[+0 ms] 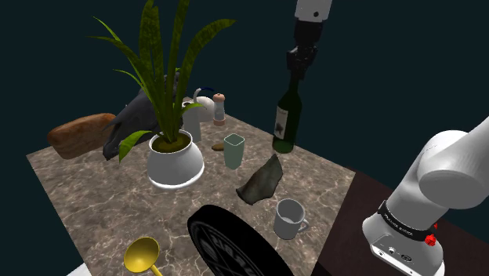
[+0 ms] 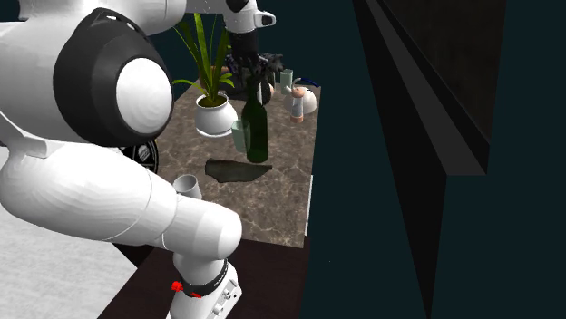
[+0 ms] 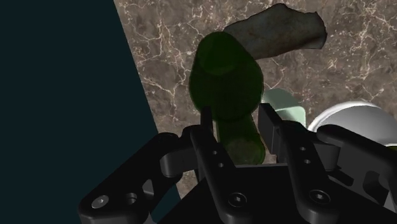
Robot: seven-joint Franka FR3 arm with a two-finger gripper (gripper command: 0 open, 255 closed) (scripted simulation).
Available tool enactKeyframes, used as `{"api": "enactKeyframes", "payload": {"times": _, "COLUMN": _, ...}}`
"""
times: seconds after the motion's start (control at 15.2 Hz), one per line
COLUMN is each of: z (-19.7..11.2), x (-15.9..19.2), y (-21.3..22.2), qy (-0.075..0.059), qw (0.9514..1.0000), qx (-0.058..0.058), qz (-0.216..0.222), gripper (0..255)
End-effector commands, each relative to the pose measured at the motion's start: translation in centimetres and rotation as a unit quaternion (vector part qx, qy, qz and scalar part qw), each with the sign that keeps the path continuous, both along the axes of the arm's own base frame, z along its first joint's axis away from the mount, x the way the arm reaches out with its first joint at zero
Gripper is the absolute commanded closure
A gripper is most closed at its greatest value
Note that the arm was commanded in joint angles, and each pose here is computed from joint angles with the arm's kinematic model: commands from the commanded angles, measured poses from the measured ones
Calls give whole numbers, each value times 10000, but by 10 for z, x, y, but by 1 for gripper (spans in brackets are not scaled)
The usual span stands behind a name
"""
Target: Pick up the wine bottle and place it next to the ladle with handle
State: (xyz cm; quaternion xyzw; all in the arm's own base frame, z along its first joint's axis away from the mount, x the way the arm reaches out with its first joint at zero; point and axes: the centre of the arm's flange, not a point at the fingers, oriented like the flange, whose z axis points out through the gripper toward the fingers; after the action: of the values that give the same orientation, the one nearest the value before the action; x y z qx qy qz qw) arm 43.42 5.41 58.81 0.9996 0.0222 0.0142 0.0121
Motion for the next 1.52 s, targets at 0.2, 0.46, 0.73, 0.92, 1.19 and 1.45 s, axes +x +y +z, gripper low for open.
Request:
{"api": "enactKeyframes", "payload": {"times": 0.2, "z": 1, "x": -15, "y": 65, "qy": -1, "qw": 10000, "qx": 2, "qz": -6, "gripper": 255}}
{"api": "enactKeyframes", "payload": {"times": 0.46, "z": 2, "x": -28, "y": 116, "qy": -1, "qw": 10000, "qx": 2, "qz": -6, "gripper": 255}}
{"api": "enactKeyframes", "payload": {"times": 0.73, "z": 2, "x": -41, "y": 167, "qy": -1, "qw": 10000, "qx": 2, "qz": -6, "gripper": 255}}
{"api": "enactKeyframes", "payload": {"times": 0.92, "z": 2, "x": -51, "y": 206, "qy": -1, "qw": 10000, "qx": 2, "qz": -6, "gripper": 255}}
{"api": "enactKeyframes", "payload": {"times": 1.19, "z": 2, "x": -64, "y": 257, "qy": -1, "qw": 10000, "qx": 2, "qz": -6, "gripper": 255}}
{"api": "enactKeyframes", "payload": {"times": 1.45, "z": 2, "x": -77, "y": 308, "qy": -1, "qw": 10000, "qx": 2, "qz": -6, "gripper": 255}}
